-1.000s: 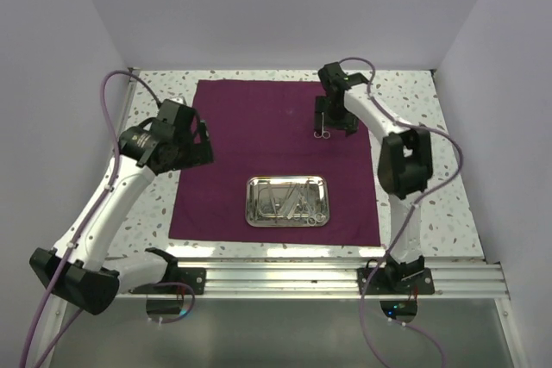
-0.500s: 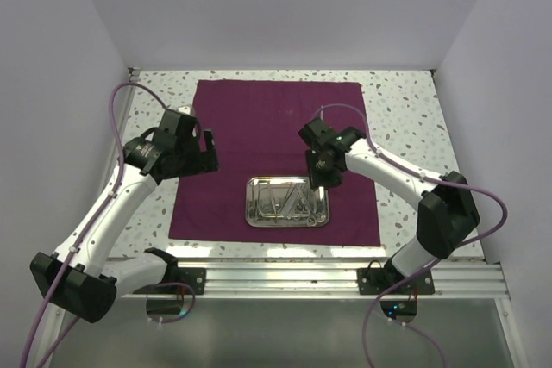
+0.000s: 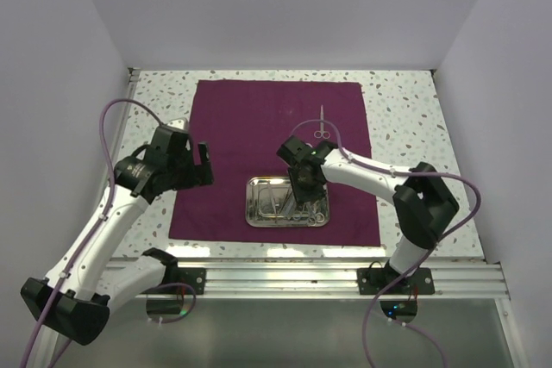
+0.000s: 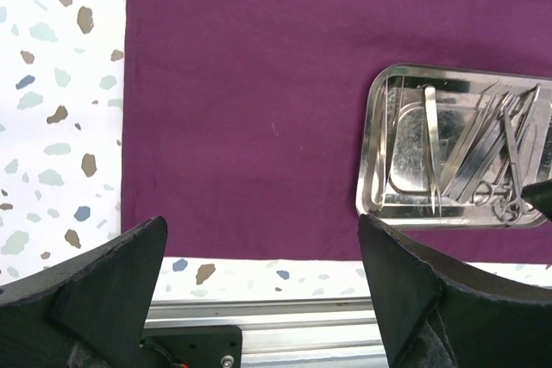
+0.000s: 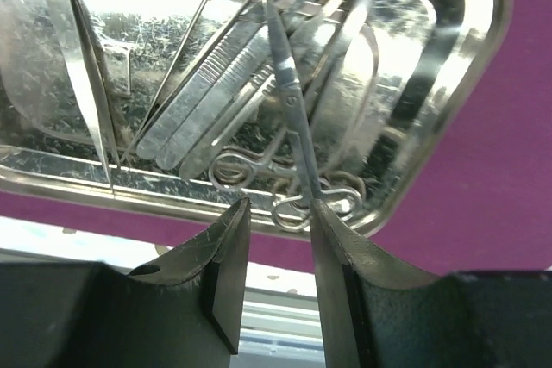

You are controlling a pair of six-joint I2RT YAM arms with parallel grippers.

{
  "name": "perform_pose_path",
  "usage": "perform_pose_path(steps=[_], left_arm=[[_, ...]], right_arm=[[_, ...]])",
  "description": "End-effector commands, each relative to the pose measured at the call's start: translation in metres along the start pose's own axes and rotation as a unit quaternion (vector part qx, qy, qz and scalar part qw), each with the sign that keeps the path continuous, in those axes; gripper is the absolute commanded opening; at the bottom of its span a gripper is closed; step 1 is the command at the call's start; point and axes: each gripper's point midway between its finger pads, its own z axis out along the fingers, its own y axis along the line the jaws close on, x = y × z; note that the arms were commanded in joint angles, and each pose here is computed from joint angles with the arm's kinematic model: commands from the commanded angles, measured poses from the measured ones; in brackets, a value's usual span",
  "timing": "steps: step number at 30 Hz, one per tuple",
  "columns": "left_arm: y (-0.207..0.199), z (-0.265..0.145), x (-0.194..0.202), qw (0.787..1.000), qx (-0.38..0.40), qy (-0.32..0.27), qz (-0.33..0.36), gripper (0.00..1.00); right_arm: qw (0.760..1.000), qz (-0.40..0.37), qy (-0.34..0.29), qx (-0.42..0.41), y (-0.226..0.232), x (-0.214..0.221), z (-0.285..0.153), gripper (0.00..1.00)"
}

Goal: Open and lay out the surgical kit
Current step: Pick up the medical item from the container.

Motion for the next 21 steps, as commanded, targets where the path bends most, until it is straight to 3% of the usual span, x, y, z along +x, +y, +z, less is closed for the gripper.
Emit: perform_pose_path(steps=[1,8,21], left_arm=[[0.003,-0.004,-0.002,1.000,0.004,-0.018,-0.005,0.95],[0.013,-0.010,0.008,1.000,-0.007,-0.020,-0.008,0.95],[0.020,-0.014,0.013,1.000,-0.021,-0.015,-0.010,0.95]], right_arm=[[1.000,0.005,0.001,0.009,0.004,0.001,0.020,0.37],[0.999,-0.003,0.014,0.033,0.004,-0.002,0.043,0.35],[0.999,-0.003,-0.001,0.040,0.000,-0.008,0.037,0.34]])
